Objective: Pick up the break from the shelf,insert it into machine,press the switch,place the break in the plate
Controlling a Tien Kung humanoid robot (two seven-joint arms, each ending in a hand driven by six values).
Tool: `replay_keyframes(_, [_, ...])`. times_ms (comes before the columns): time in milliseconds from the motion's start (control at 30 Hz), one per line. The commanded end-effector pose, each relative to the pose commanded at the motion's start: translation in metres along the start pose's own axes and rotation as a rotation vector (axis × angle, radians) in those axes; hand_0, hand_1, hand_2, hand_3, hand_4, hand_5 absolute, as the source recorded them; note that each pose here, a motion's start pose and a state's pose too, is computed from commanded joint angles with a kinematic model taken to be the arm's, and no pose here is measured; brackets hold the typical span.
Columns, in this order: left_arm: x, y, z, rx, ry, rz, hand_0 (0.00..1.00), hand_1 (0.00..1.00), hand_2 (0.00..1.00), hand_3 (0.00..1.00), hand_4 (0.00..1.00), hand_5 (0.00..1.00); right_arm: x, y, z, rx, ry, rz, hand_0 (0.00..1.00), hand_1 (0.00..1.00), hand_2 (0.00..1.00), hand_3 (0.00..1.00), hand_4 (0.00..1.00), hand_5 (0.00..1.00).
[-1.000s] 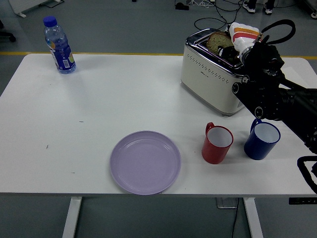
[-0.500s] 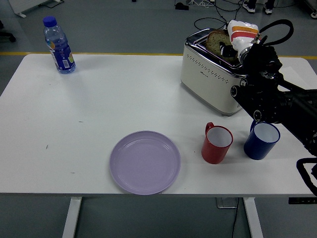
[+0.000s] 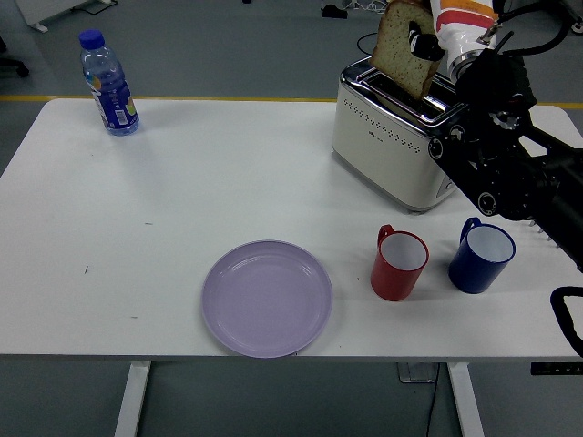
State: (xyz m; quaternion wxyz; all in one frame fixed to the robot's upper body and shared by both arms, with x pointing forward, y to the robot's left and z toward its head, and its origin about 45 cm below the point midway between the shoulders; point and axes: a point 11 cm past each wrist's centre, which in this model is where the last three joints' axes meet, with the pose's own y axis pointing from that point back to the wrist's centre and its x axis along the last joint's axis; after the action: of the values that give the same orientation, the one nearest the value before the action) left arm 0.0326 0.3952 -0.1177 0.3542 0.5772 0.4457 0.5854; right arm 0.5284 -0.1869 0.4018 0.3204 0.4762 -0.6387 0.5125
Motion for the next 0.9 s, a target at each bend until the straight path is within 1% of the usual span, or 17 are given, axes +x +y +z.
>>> replay_keyframes(67, [0.000, 0.000, 0.000, 0.000, 0.003, 0.000, 0.418, 0.480, 0.509, 0.604, 0.409, 0.998, 0.012, 0.000, -0.001, 0.011, -0.017, 0.041, 0.175, 0.276, 0.352, 0.437, 0.486, 0.002])
replay_keyframes(133, [0.000, 0.000, 0.000, -0.001, 0.003, 0.000, 0.418, 0.480, 0.509, 0.604, 0.409, 0.998, 0.020, 0.001, -0.002, 0.020, -0.031, 0.065, 0.175, 0.276, 0.352, 0.437, 0.486, 0.002])
replay_keyframes(167, [0.000, 0.000, 0.001, -0.002, 0.005, -0.001, 0.418, 0.480, 0.509, 0.603, 0.408, 0.998, 0.027, 0.002, 0.001, 0.021, -0.049, 0.090, 0.170, 0.266, 0.346, 0.432, 0.491, 0.002])
replay_keyframes(267, [-0.001, 0.000, 0.002, -0.004, 0.008, -0.002, 0.418, 0.480, 0.509, 0.603, 0.408, 0.998, 0.043, 0.008, 0.000, 0.044, -0.105, 0.133, 0.170, 0.266, 0.346, 0.432, 0.491, 0.002])
replay_keyframes(333, [-0.001, 0.000, 0.001, -0.003, 0.010, -0.003, 0.418, 0.480, 0.509, 0.603, 0.408, 0.998, 0.049, 0.014, -0.003, 0.058, -0.167, 0.137, 0.170, 0.266, 0.346, 0.432, 0.491, 0.002])
replay_keyframes(400, [-0.002, 0.000, 0.000, -0.002, 0.010, -0.004, 0.418, 0.480, 0.509, 0.604, 0.407, 0.998, 0.049, 0.023, -0.005, 0.068, -0.247, 0.112, 0.167, 0.262, 0.343, 0.433, 0.489, 0.002])
replay_keyframes(467, [-0.002, 0.000, 0.000, -0.001, 0.011, -0.005, 0.418, 0.480, 0.509, 0.604, 0.407, 0.998, 0.047, 0.033, -0.006, 0.075, -0.311, 0.074, 0.167, 0.262, 0.343, 0.433, 0.489, 0.002])
replay_keyframes(500, [-0.003, 0.000, -0.001, 0.000, 0.012, -0.006, 0.418, 0.480, 0.509, 0.604, 0.407, 0.998, 0.044, 0.039, -0.004, 0.075, -0.332, 0.044, 0.167, 0.262, 0.343, 0.433, 0.489, 0.002])
replay_keyframes(533, [-0.003, 0.000, -0.001, 0.000, 0.012, -0.006, 0.418, 0.480, 0.509, 0.604, 0.407, 0.998, 0.044, 0.044, -0.008, 0.085, -0.368, 0.023, 0.167, 0.262, 0.343, 0.433, 0.489, 0.002])
replay_keyframes(633, [-0.004, 0.000, -0.001, 0.000, 0.012, -0.008, 0.418, 0.480, 0.509, 0.604, 0.406, 0.998, 0.033, 0.064, -0.012, 0.101, -0.443, -0.083, 0.156, 0.253, 0.341, 0.429, 0.489, 0.002])
replay_keyframes(667, [-0.004, 0.000, -0.001, 0.001, 0.012, -0.008, 0.418, 0.480, 0.509, 0.604, 0.406, 0.998, 0.033, 0.069, -0.017, 0.110, -0.479, -0.108, 0.156, 0.253, 0.341, 0.429, 0.489, 0.002])
replay_keyframes(800, [-0.005, 0.000, -0.001, 0.000, 0.011, -0.011, 0.419, 0.481, 0.509, 0.605, 0.406, 0.998, 0.011, 0.102, -0.030, 0.127, -0.590, -0.286, 0.140, 0.239, 0.333, 0.427, 0.494, 0.002])
replay_keyframes(833, [-0.006, 0.000, -0.001, 0.000, 0.010, -0.011, 0.419, 0.481, 0.509, 0.605, 0.406, 0.998, 0.008, 0.106, -0.032, 0.123, -0.620, -0.317, 0.140, 0.239, 0.333, 0.427, 0.494, 0.002])
replay_keyframes(900, [-0.006, 0.000, -0.002, 0.000, 0.012, -0.012, 0.419, 0.481, 0.509, 0.605, 0.406, 0.998, -0.006, 0.124, -0.038, 0.136, -0.657, -0.427, 0.140, 0.239, 0.333, 0.427, 0.494, 0.002])
